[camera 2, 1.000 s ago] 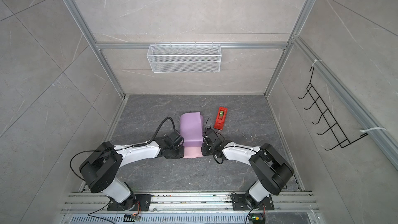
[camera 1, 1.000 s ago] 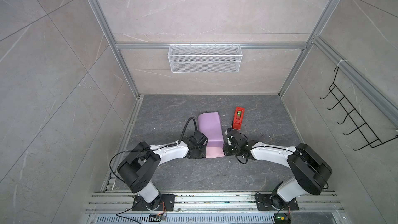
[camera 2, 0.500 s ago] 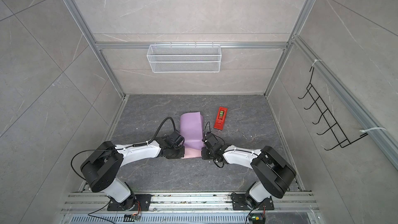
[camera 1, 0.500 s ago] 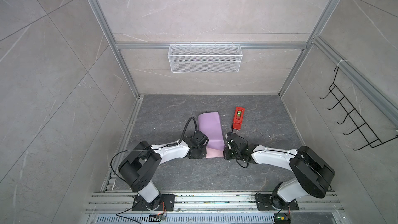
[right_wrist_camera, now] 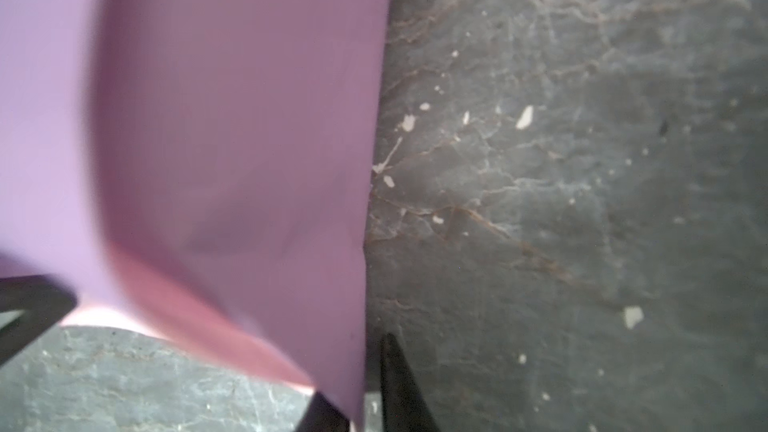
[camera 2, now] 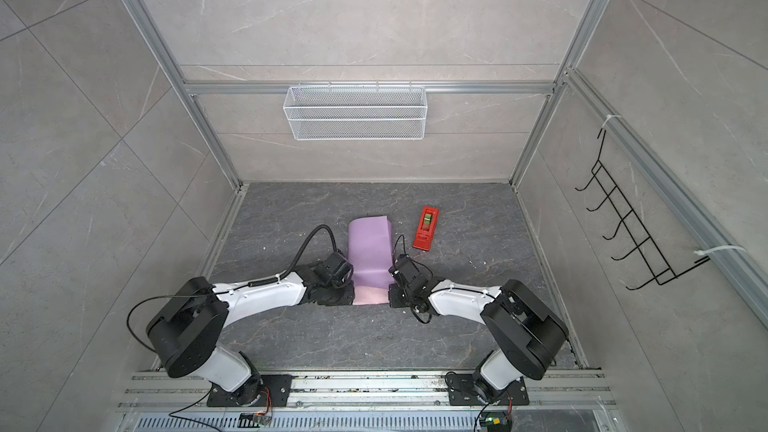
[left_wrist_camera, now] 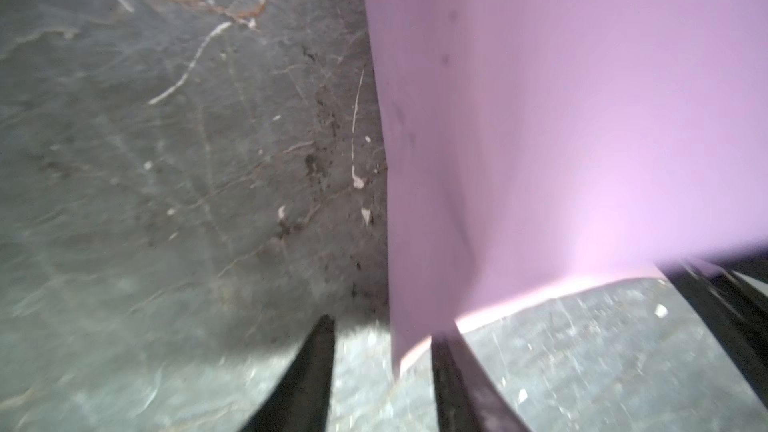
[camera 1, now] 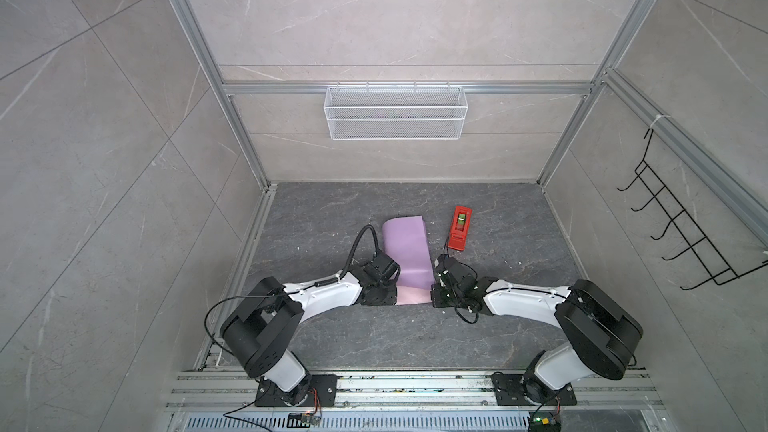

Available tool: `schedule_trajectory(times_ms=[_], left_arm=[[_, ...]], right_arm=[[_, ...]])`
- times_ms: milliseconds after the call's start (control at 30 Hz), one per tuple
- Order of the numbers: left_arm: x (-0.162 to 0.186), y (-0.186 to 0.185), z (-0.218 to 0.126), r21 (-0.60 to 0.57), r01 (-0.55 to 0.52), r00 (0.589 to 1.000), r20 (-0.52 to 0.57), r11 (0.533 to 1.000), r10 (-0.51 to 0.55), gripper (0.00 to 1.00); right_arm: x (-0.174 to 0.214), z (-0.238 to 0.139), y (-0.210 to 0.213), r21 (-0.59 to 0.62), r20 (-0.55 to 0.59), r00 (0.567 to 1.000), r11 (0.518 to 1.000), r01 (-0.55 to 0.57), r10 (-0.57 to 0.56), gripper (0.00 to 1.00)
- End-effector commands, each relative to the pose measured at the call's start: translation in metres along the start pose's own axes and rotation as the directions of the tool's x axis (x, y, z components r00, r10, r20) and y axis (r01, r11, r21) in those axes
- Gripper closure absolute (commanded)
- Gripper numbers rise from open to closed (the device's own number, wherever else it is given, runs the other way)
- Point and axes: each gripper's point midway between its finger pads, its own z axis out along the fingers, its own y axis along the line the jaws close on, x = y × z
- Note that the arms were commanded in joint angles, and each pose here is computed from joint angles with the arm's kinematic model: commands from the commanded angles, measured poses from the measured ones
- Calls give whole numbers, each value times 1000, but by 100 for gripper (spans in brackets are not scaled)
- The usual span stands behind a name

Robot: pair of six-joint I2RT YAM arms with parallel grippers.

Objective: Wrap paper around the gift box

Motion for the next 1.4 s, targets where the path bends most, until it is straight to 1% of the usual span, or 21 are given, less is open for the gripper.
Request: schedule_trajectory(times_ms=[0, 100, 133, 200, 233, 267, 300, 367, 467, 500, 533, 633, 733, 800, 900, 1133, 1267, 1367], left_arm=[[-11, -2, -30, 12, -74, 995, 73, 997, 73, 51], [-30, -6, -56, -4, -167, 972, 164, 986, 166, 41], [-39, -8, -65, -11, -206, 957, 205, 978, 204, 36], [-54, -17, -80, -16, -290, 918, 278, 957, 283, 26], [-62, -24, -87, -17, -340, 891, 314, 940, 328, 22], [-68, -30, -92, -27, -392, 862, 338, 919, 378, 19], [-75, -37, -96, -35, -448, 826, 366, 893, 428, 18], [-84, -53, -98, -46, -566, 744, 401, 823, 534, 18], [-86, -75, -92, -59, -743, 584, 429, 666, 689, 19], [-84, -80, -89, -60, -792, 528, 433, 608, 730, 19], [-83, -84, -86, -66, -823, 485, 435, 564, 759, 19], [-79, -90, -75, -82, -894, 373, 411, 441, 832, 18], [-77, -94, -63, -88, -937, 282, 385, 339, 879, 16], [-79, -98, -57, -90, -950, 246, 373, 298, 895, 16], [-87, -101, -48, -107, -959, 210, 349, 261, 913, 17], [-88, -93, -23, -112, -973, 164, 269, 200, 949, 23], [-87, -87, -13, -116, -976, 153, 239, 185, 959, 25], [-89, -85, -8, -134, -974, 148, 234, 183, 961, 26]], right_arm=[[3, -8, -4, 17, -1, 1000, 1000, 20, -20, 73], [4, -16, -3, 3, 3, 999, 999, 33, -33, 67], [5, -17, -3, -2, 1, 999, 999, 36, -36, 65], [7, -20, -3, -6, -3, 999, 999, 39, -39, 63], [8, -22, -3, -12, -4, 999, 999, 42, -42, 62], [10, -23, -4, -13, -7, 999, 999, 43, -43, 61], [11, -25, -4, -16, -8, 999, 999, 45, -45, 61], [13, -28, -4, -25, -5, 999, 998, 49, -49, 59], [15, -31, -4, -33, -10, 999, 998, 52, -52, 58], [16, -33, -4, -35, -10, 999, 998, 52, -52, 58], [17, -35, -4, -36, -8, 999, 998, 52, -52, 58], [16, -41, -8, -28, 4, 999, 998, 50, -50, 57], [15, -44, -13, -17, 9, 999, 999, 47, -47, 57], [15, -45, -16, -14, 6, 999, 999, 47, -47, 56], [15, -44, -17, -14, 6, 999, 999, 41, -41, 56], [13, -46, -20, -10, 15, 999, 999, 34, -34, 55], [11, -46, -20, -11, 17, 999, 999, 31, -31, 54], [7, -47, -16, -28, 25, 999, 999, 27, -26, 54]])
